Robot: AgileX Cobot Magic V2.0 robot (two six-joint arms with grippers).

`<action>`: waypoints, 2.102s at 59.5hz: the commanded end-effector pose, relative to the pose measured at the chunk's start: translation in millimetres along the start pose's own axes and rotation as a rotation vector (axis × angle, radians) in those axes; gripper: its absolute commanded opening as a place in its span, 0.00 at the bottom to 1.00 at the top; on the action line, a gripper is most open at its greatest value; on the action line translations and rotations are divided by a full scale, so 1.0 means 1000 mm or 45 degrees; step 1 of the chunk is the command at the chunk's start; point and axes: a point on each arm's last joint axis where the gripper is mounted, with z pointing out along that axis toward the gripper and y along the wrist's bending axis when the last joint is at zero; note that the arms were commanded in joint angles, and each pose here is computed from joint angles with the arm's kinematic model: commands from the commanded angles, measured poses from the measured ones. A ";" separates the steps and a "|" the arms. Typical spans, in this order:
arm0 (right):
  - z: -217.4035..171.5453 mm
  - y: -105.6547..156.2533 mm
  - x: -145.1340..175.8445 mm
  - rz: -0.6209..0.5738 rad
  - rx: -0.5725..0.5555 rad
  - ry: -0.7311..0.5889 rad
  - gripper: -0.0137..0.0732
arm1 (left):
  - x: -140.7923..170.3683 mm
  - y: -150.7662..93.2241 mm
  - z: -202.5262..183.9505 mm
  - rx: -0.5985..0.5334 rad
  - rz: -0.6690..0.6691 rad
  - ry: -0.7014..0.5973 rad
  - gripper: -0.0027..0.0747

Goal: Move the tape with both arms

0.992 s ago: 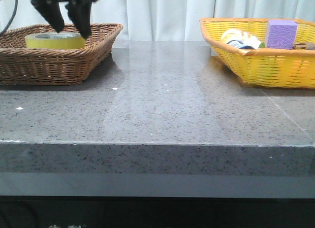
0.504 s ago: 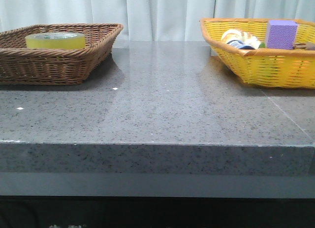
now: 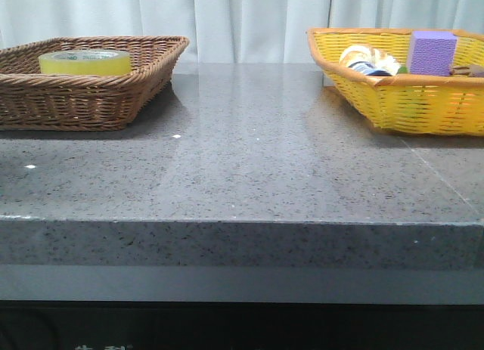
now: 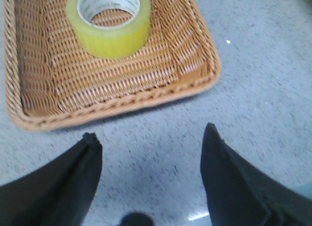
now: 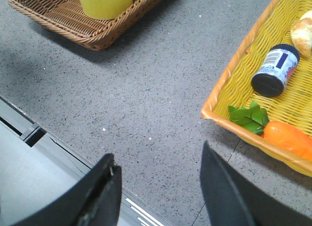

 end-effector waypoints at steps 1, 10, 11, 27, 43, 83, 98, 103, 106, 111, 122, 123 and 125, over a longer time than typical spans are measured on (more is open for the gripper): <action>-0.007 0.000 -0.013 0.004 0.006 -0.127 0.62 | 0.009 -0.003 -0.018 0.038 -0.048 -0.200 0.60; -0.006 0.000 -0.012 0.004 0.005 -0.117 0.62 | 0.041 -0.004 -0.028 0.043 -0.057 -0.295 0.60; -0.006 0.000 -0.011 0.005 0.005 -0.114 0.62 | 0.043 -0.004 -0.029 0.042 -0.057 -0.306 0.60; -0.006 -0.001 -0.010 -0.019 0.026 -0.093 0.60 | 0.069 -0.005 -0.043 0.043 -0.056 -0.400 0.60; -0.006 -0.002 -0.011 0.012 0.029 -0.102 0.50 | 0.069 -0.005 -0.043 0.044 -0.068 -0.406 0.60; 0.011 -0.004 -0.007 0.020 0.029 -0.003 0.08 | 0.068 -0.005 -0.044 0.044 -0.069 -0.419 0.01; 0.015 -0.004 -0.007 0.021 0.030 0.012 0.08 | 0.068 -0.005 -0.044 0.044 -0.069 -0.419 0.01; 0.015 -0.004 -0.007 0.021 0.030 0.012 0.08 | 0.071 -0.005 -0.047 0.042 -0.063 -0.437 0.01; 0.015 -0.004 -0.006 0.021 0.030 0.013 0.08 | 0.074 -0.004 -0.050 0.036 -0.062 -0.455 0.01; 0.015 -0.004 -0.007 0.021 0.030 0.011 0.08 | 0.086 0.001 -0.055 -0.043 -0.038 -0.517 0.01; 0.015 -0.004 -0.007 0.021 0.030 0.011 0.08 | 0.125 0.009 -0.059 -0.219 -0.094 -0.737 0.01; 0.015 -0.004 -0.007 0.021 0.030 0.011 0.08 | 0.129 0.009 -0.060 -0.230 -0.098 -0.757 0.01; 0.015 -0.004 -0.007 0.021 0.030 0.011 0.08 | 0.137 0.010 -0.057 -0.256 -0.107 -0.762 0.01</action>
